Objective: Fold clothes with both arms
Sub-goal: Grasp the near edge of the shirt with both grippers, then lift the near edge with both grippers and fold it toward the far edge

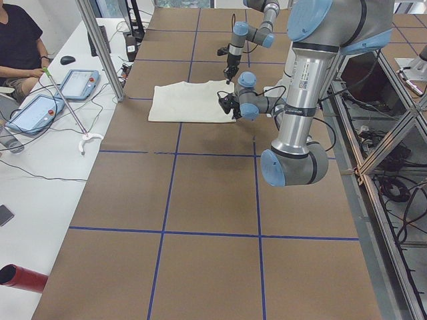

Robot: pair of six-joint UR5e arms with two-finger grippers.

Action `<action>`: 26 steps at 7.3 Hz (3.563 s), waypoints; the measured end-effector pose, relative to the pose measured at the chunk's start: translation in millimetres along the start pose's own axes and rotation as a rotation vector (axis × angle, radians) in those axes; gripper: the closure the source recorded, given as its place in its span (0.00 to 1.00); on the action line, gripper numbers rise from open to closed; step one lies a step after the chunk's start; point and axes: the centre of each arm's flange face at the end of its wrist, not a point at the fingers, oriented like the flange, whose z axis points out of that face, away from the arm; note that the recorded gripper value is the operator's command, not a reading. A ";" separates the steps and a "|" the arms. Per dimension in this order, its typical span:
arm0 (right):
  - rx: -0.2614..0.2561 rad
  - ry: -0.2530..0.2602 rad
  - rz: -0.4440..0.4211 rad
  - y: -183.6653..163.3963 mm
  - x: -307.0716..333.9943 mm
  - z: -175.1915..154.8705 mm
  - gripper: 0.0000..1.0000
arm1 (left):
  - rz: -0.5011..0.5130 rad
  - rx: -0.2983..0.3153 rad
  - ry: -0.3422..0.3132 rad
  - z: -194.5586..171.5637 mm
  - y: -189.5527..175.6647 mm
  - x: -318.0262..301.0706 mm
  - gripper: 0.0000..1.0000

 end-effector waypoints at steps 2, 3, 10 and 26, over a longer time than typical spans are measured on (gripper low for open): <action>0.000 -0.001 0.000 -0.5 -0.3 -0.4 1.00 | -0.003 0.010 -0.030 2.2 2.4 -2.2 0.45; -0.001 -0.004 0.000 -0.2 -1.2 -2.2 1.00 | -0.005 0.018 -0.053 3.0 3.0 -2.9 0.45; -0.004 -0.011 0.001 -0.2 1.0 -9.6 1.00 | -0.017 0.022 -0.093 4.7 8.6 -5.4 1.00; -0.001 -0.087 0.177 -80.0 -55.8 -64.8 1.00 | 0.076 0.082 0.057 -125.9 -45.9 91.2 1.00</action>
